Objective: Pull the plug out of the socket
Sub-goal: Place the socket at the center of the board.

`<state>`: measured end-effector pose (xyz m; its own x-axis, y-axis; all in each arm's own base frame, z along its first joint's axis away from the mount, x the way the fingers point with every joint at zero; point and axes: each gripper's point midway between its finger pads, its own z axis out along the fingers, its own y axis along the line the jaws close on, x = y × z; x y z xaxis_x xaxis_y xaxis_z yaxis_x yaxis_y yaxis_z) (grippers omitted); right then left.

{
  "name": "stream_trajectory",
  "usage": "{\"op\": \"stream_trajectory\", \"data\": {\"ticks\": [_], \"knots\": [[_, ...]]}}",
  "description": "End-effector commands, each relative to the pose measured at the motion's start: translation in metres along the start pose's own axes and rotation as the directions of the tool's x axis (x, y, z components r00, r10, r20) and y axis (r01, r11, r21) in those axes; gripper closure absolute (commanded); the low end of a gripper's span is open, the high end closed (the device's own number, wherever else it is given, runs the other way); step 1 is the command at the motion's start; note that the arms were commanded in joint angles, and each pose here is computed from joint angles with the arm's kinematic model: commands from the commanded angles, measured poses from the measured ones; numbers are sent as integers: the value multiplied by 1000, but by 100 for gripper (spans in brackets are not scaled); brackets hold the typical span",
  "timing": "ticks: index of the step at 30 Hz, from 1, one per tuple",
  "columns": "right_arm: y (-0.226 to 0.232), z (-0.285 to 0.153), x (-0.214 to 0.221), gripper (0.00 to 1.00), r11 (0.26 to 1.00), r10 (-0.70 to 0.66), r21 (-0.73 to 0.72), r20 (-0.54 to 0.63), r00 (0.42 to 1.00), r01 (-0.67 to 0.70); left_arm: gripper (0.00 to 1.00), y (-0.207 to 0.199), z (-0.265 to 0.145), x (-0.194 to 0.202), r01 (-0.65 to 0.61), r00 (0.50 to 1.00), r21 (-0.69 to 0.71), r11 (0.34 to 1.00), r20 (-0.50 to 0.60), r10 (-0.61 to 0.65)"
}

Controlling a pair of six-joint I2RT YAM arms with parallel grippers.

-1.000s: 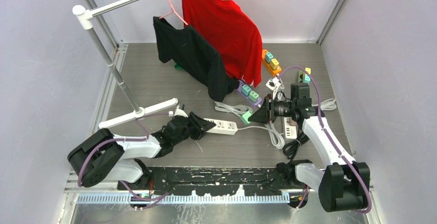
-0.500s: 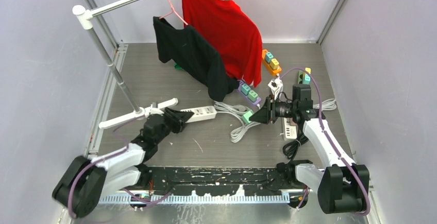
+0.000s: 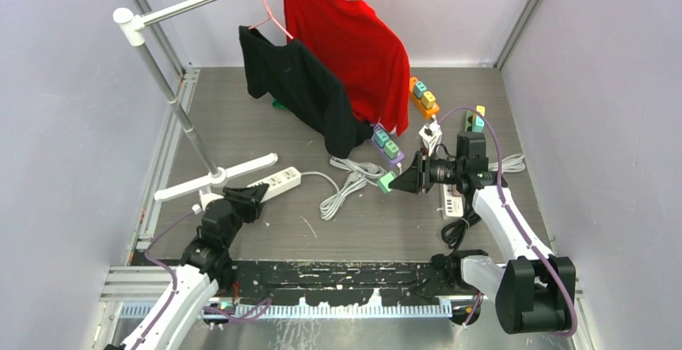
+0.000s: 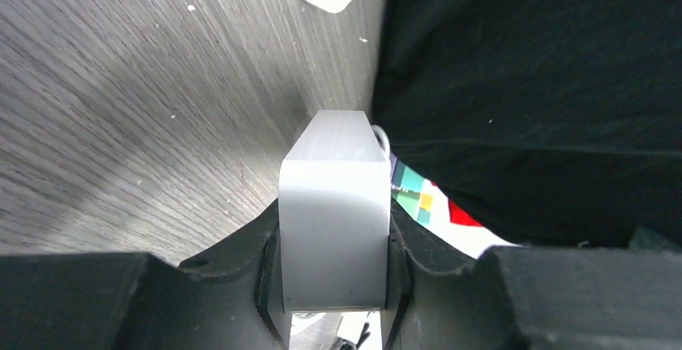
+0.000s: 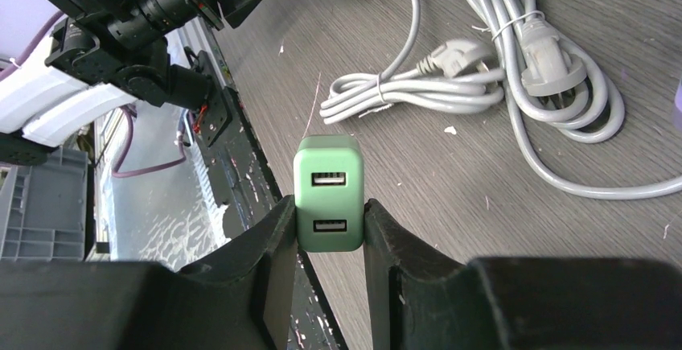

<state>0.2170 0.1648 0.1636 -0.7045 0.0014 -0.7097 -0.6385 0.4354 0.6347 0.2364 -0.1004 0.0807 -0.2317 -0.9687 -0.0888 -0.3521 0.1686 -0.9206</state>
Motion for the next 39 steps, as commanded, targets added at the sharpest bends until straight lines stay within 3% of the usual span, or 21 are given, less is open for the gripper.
{"op": "stream_trajectory", "data": {"ticks": [1, 7, 13, 15, 20, 30, 34, 39], "knots": [[6, -1, -11, 99, 999, -44, -25, 33, 998, 45, 96, 20, -1, -21, 54, 992, -69, 996, 119, -45], [6, -1, -12, 99, 999, -37, -29, 34, 999, 38, 86, 29, 2, -25, 55, 990, -111, 992, 138, -40], [7, -1, -13, 99, 999, -38, -32, 38, 999, 39, 82, 36, 8, -14, -10, 998, -219, 976, 66, 25], [8, -2, -13, 99, 999, -39, -32, 39, 999, 40, 73, 44, 7, -11, -10, 999, -285, 958, 43, 23], [8, -3, -14, 99, 999, -43, -28, 46, 998, 44, 38, 68, -3, -4, -11, 1000, -443, 897, 7, 16], [6, -4, -14, 99, 999, -39, -23, 50, 998, 41, 4, 74, -42, -11, -13, 999, -581, 814, 20, 30], [5, -4, -14, 98, 999, -37, -20, 51, 998, 38, 0, 65, -58, -11, -21, 1000, -605, 796, 2, 28], [3, -4, -13, 98, 999, -30, -20, 49, 998, 31, 0, 41, -67, -2, -155, 987, -579, 801, -129, 98]]}}
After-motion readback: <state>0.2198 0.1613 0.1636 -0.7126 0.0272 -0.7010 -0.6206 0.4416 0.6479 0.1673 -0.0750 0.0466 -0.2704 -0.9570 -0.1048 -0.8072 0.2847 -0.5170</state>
